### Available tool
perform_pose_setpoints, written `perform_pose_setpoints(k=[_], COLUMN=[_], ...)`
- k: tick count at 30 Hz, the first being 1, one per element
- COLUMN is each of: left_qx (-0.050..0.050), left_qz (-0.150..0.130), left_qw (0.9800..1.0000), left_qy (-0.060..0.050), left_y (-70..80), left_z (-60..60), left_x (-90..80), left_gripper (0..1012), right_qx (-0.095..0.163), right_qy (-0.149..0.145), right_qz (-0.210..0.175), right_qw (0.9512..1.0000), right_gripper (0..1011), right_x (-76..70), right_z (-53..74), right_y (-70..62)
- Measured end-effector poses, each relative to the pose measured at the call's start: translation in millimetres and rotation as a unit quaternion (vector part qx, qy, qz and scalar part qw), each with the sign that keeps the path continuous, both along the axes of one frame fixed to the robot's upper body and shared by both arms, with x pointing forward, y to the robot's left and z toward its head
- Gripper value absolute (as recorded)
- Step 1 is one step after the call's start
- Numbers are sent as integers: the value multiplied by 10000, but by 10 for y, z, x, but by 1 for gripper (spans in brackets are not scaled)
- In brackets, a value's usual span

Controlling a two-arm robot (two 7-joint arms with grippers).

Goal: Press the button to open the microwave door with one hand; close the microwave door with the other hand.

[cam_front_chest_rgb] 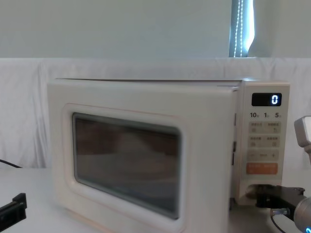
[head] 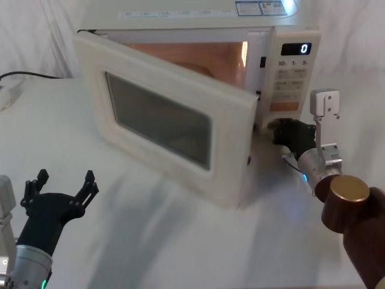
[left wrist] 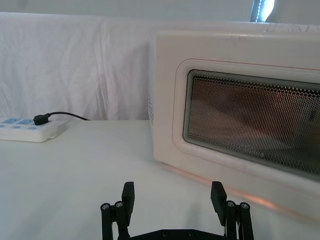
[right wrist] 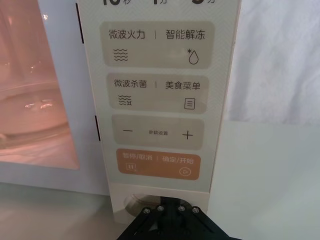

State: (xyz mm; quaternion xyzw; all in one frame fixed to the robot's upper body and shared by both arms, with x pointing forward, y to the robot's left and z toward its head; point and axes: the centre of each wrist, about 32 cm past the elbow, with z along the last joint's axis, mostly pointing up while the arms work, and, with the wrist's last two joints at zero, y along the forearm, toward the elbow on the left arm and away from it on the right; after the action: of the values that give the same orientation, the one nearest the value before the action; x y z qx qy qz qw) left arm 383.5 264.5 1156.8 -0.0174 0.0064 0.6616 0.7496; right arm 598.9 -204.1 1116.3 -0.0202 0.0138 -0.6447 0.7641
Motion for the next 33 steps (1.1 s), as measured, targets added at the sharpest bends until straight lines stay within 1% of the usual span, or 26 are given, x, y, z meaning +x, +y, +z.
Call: perform_pose_setpoints(k=[7,10,12,13,16,17,20,27,28,29,32,33], left_qx=[0,0,0,0,0,0,0,0,0,0,0,0], left_qz=[0,0,0,0,0,0,0,0,0,0,0,0], left_qw=[10000,10000,10000,10000,10000,10000,10000,10000,10000,10000,10000,10000], left_qy=[0,0,0,0,0,0,0,0,0,0,0,0], left_y=[0,0,0,0,0,0,0,0,0,0,0,0], left_z=[0,0,0,0,0,0,0,0,0,0,0,0], left_x=[0,0,0,0,0,0,0,0,0,0,0,0], left_gripper=[1001,1001,1001,1001,1001,1001,1001,1001,1001,1001,1001,1001], right_qx=[-2,9,28,28,51,51,56,58,57,55,65,66], right_qy=[-2,12,-4,-4,-30,-30,-66,-127,-161,-175,-251,-267], right_qz=[14,28,39,39,53,53,78,56,38,32,-7,-14], right_qw=[10000,10000,10000,10000,10000,10000,9999,9999,9998,9998,9997,9996], right_gripper=[0,0,0,0,0,0,0,0,0,0,0,0], right_x=[-40,-84,-144,-144,-235,-235,-342,-533,-586,-604,-735,-757], right_z=[5,0,0,0,0,0,18,39,47,49,52,53], right_y=[-3,-3,3,3,9,9,29,66,77,81,107,112])
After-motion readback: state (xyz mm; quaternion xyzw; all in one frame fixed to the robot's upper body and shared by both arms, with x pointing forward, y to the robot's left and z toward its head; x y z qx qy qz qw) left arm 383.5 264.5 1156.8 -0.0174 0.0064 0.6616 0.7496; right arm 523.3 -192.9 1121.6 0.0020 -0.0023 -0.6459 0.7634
